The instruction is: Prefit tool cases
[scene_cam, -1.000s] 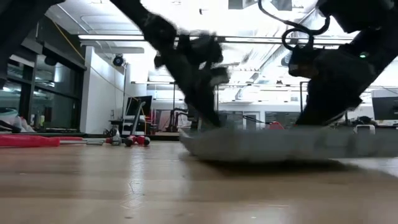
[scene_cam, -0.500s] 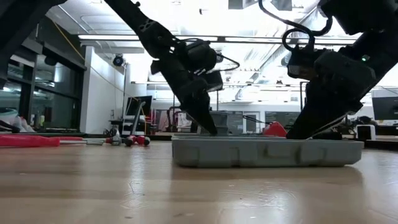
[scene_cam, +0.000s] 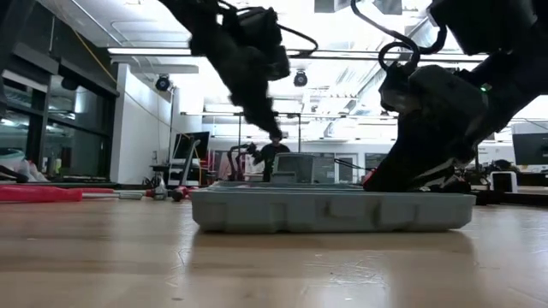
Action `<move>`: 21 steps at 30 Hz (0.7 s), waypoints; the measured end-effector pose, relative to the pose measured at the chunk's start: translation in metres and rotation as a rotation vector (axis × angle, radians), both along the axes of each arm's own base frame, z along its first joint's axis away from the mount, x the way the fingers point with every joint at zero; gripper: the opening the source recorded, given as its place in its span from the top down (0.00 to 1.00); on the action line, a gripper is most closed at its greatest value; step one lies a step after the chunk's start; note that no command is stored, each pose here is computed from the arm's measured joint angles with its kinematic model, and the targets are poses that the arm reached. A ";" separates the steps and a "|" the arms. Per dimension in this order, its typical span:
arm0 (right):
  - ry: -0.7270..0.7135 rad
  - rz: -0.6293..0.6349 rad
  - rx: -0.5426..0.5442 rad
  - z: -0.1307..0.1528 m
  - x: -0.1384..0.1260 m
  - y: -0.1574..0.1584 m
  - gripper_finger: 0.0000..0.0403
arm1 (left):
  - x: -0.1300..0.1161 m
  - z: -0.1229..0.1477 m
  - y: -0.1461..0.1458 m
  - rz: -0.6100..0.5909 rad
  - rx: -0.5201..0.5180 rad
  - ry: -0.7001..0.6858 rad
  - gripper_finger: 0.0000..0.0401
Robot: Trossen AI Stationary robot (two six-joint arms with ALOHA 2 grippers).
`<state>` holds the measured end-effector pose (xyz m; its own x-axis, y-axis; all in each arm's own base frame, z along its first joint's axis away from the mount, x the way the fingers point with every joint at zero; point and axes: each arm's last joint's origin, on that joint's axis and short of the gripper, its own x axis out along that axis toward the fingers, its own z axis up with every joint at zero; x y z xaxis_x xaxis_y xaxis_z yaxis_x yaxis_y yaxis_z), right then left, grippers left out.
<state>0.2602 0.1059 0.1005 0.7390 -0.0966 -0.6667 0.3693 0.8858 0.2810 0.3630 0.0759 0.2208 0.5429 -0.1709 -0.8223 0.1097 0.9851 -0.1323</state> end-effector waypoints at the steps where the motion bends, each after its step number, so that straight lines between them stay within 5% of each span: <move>1: -0.009 0.001 -0.005 0.000 0.000 0.001 0.81 | -0.004 -0.004 -0.007 -0.016 0.006 0.038 0.63; 6: -0.038 0.001 -0.041 0.001 0.000 0.003 0.81 | -0.022 -0.038 -0.038 -0.114 0.100 0.174 0.62; 11: -0.047 0.004 -0.054 0.002 0.001 0.002 0.81 | -0.026 -0.057 -0.047 -0.145 0.285 0.153 0.62; 21: -0.051 -0.006 -0.053 0.002 0.001 0.002 0.81 | -0.018 -0.056 -0.051 -0.336 0.333 0.021 0.62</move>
<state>0.2612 0.1082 0.1023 0.7714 -0.1347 -0.6219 0.3607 0.8978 0.2529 0.3451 0.0248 0.1644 0.4849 -0.0592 -0.8726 0.4307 0.8845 0.1793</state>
